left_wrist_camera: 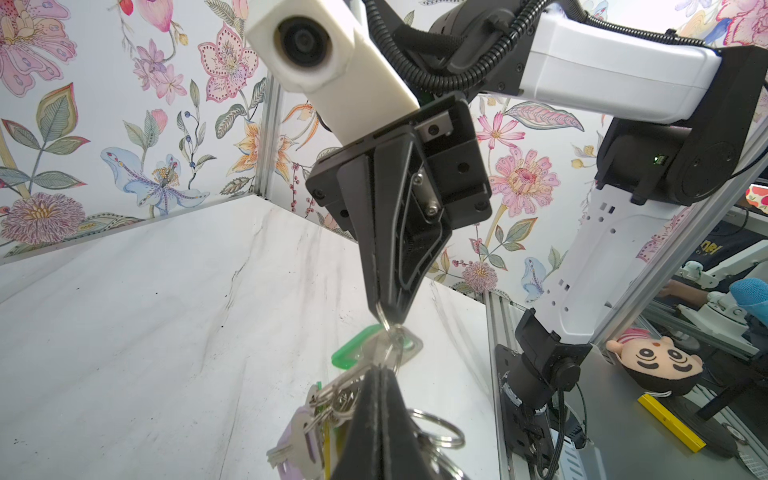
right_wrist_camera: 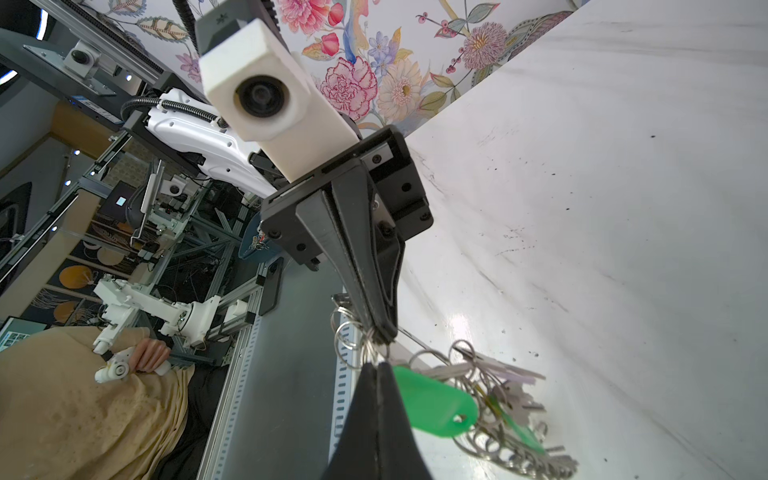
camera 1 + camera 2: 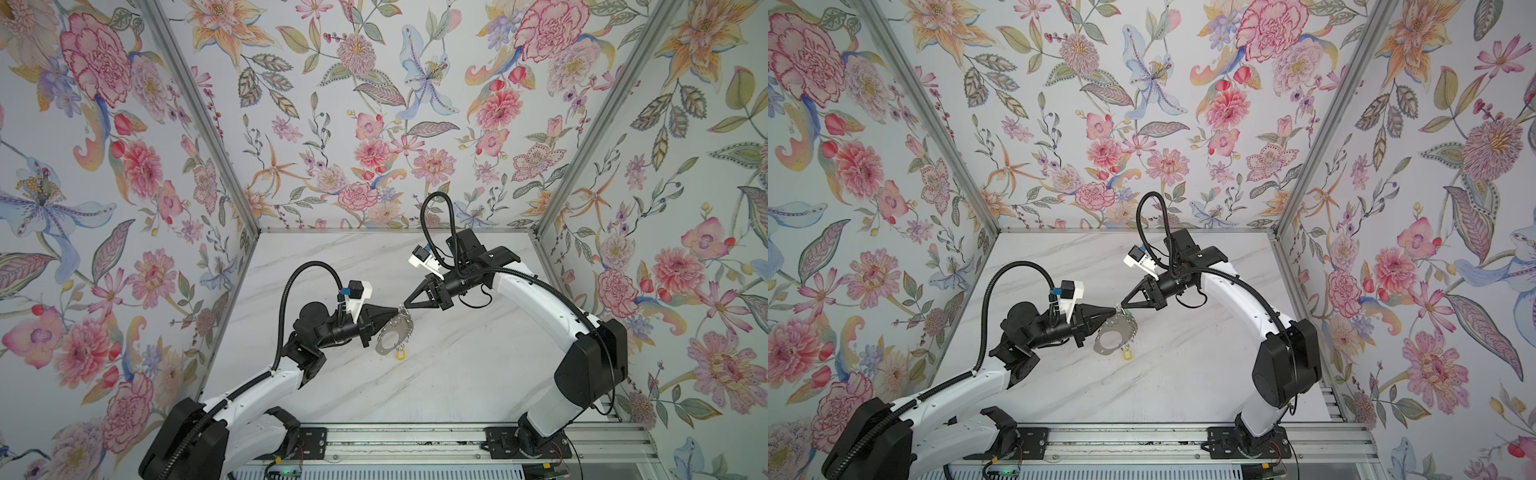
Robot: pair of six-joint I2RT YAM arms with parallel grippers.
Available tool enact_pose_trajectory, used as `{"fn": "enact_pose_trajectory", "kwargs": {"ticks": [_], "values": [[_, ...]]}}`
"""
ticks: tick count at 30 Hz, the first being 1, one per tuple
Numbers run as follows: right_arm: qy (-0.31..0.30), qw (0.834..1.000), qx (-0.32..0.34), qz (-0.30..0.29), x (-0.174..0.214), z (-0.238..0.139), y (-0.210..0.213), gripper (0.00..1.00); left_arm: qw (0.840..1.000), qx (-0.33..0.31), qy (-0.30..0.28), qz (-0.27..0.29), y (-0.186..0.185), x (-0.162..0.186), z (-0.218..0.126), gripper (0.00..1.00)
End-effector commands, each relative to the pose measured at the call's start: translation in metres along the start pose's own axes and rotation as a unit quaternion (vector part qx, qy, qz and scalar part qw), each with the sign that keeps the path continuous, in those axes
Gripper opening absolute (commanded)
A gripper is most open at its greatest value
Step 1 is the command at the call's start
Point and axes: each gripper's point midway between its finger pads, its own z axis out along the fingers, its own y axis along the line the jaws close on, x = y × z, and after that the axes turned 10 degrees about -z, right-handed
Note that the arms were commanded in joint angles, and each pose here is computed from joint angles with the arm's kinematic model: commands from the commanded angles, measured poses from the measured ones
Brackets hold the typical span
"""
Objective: Remove the keys from the keyring
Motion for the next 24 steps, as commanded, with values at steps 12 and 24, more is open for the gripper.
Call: {"fn": "enact_pose_trajectory", "kwargs": {"ticks": [12,24], "values": [[-0.039,0.997,0.064,-0.025,-0.012,-0.011,-0.009,0.00,0.997,0.001,-0.071,0.021,-0.007,-0.029,-0.015,0.00],[-0.040,0.997,0.061,-0.032,-0.017,-0.004,-0.011,0.00,1.000,-0.012,-0.002,0.011,0.014,0.002,-0.001,0.14]]}}
